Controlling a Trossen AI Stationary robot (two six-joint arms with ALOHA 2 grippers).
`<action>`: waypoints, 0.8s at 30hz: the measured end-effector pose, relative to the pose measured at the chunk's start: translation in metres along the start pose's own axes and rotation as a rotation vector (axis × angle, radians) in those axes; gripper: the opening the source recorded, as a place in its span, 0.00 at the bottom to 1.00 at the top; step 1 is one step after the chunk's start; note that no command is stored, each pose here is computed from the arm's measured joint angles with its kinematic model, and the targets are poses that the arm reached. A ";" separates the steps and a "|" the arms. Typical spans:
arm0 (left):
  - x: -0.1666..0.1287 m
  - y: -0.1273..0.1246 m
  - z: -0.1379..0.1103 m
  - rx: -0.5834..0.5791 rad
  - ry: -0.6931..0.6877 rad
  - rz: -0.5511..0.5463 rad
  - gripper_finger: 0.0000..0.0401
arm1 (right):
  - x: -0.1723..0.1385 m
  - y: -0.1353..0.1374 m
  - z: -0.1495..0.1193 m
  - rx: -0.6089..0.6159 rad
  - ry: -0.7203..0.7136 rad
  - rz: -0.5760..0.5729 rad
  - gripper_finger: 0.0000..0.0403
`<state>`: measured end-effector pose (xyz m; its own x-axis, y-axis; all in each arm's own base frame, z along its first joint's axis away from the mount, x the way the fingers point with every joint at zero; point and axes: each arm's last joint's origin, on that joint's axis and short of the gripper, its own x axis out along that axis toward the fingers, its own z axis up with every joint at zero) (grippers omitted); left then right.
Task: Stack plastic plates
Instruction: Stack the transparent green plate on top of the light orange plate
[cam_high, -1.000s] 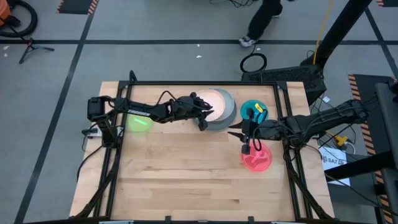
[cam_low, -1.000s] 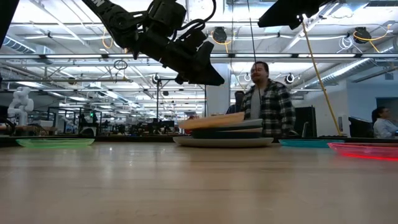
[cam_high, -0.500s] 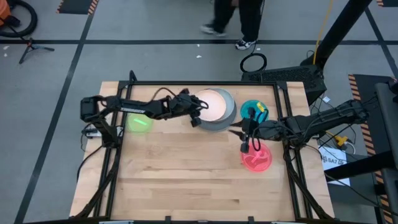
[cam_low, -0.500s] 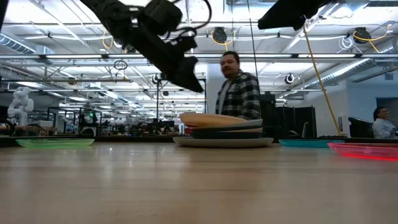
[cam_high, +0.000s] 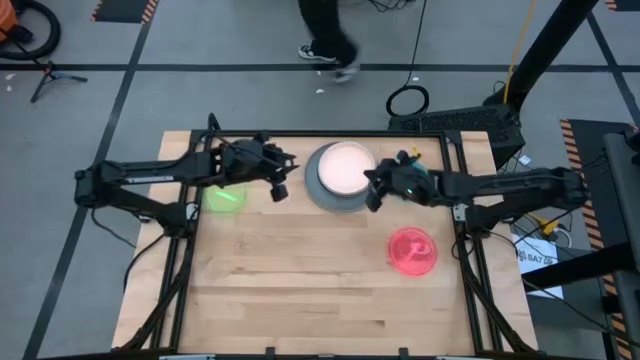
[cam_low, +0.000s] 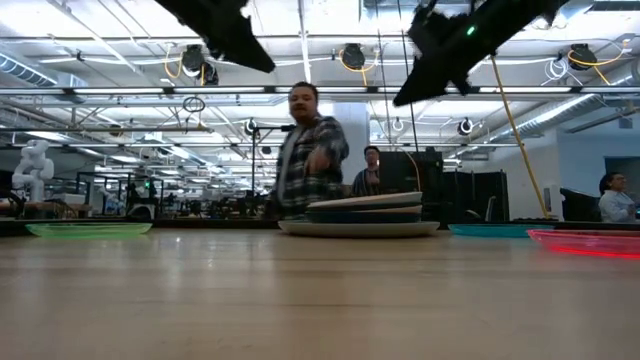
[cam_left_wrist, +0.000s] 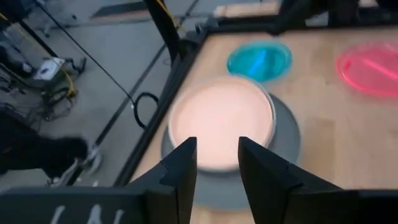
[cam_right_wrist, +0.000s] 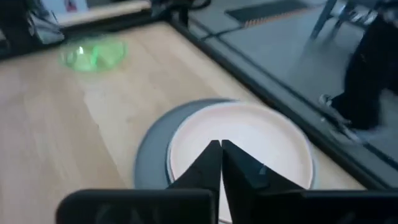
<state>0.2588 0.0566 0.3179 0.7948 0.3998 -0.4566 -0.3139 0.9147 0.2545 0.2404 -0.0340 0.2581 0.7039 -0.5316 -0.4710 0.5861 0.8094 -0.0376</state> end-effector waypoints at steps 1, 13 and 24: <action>-0.004 0.000 -0.002 0.000 0.023 -0.007 0.31 | 0.009 -0.003 0.000 -0.003 0.009 0.000 0.01; -0.019 -0.008 -0.039 -0.002 0.384 -0.010 0.31 | 0.089 -0.037 -0.010 0.038 0.045 0.047 0.01; -0.007 -0.012 -0.142 -0.213 0.754 0.126 0.31 | 0.098 -0.045 -0.019 0.041 0.101 0.015 0.01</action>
<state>0.1836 0.0510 0.1966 0.2045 0.3638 -0.9087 -0.5316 0.8208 0.2089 0.2752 -0.1181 0.1974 0.6696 -0.4901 -0.5581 0.5932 0.8050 0.0047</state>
